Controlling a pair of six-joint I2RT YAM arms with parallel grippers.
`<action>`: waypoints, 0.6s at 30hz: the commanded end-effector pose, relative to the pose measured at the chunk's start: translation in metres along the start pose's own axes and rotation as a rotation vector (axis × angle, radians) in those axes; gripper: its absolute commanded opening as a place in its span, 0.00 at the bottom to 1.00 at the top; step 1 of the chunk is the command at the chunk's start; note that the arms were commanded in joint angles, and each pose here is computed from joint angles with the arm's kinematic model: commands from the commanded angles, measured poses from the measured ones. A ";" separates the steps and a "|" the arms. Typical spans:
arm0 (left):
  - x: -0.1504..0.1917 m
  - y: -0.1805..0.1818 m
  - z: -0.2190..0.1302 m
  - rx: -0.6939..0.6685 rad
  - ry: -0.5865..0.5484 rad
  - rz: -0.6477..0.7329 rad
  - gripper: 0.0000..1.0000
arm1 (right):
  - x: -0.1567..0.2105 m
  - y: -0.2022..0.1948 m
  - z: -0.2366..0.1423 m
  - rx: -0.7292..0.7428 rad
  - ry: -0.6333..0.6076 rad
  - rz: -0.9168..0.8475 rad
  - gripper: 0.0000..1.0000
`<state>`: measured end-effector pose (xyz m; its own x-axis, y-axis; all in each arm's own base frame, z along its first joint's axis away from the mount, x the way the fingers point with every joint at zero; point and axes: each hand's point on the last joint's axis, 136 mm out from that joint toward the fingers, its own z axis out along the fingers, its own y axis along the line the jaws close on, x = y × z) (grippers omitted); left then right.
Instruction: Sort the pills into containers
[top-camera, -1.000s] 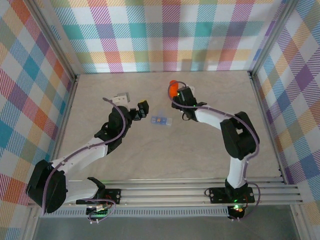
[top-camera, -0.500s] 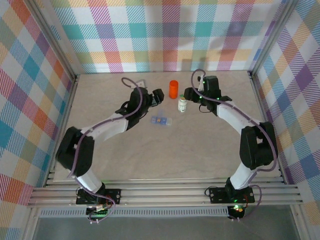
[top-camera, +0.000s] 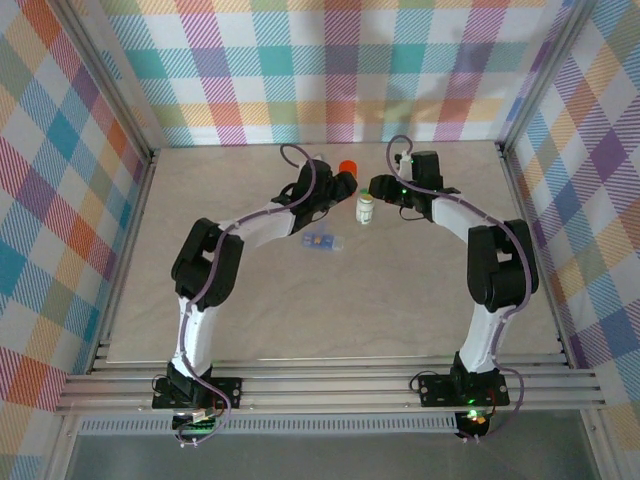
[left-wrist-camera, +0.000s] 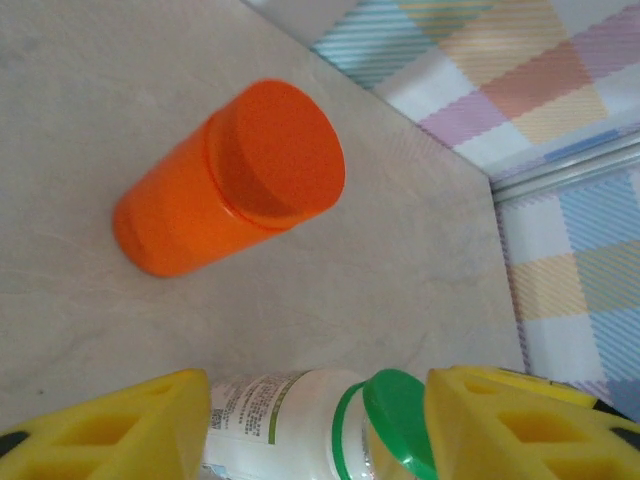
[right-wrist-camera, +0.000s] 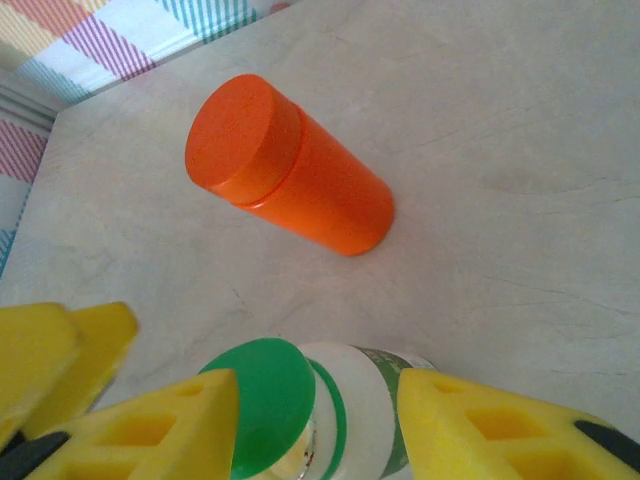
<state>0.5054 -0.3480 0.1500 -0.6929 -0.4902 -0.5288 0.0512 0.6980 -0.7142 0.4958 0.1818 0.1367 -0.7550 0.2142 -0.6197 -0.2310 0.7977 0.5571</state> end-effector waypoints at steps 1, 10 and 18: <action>0.012 -0.008 0.010 0.012 0.051 -0.012 0.53 | -0.018 0.013 0.001 -0.075 -0.045 -0.026 0.48; 0.025 -0.006 0.026 0.023 0.075 -0.006 0.49 | 0.001 0.004 0.010 -0.096 -0.034 -0.025 0.45; 0.033 -0.007 0.028 0.043 0.083 -0.002 0.47 | 0.022 -0.008 0.016 -0.094 -0.026 -0.042 0.42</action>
<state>0.5043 -0.3699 0.1183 -0.7475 -0.4479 -0.4905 0.0457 0.7019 -0.7108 0.4920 0.1897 0.1209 -0.7324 0.2082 -0.6483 -0.3020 0.7541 0.5833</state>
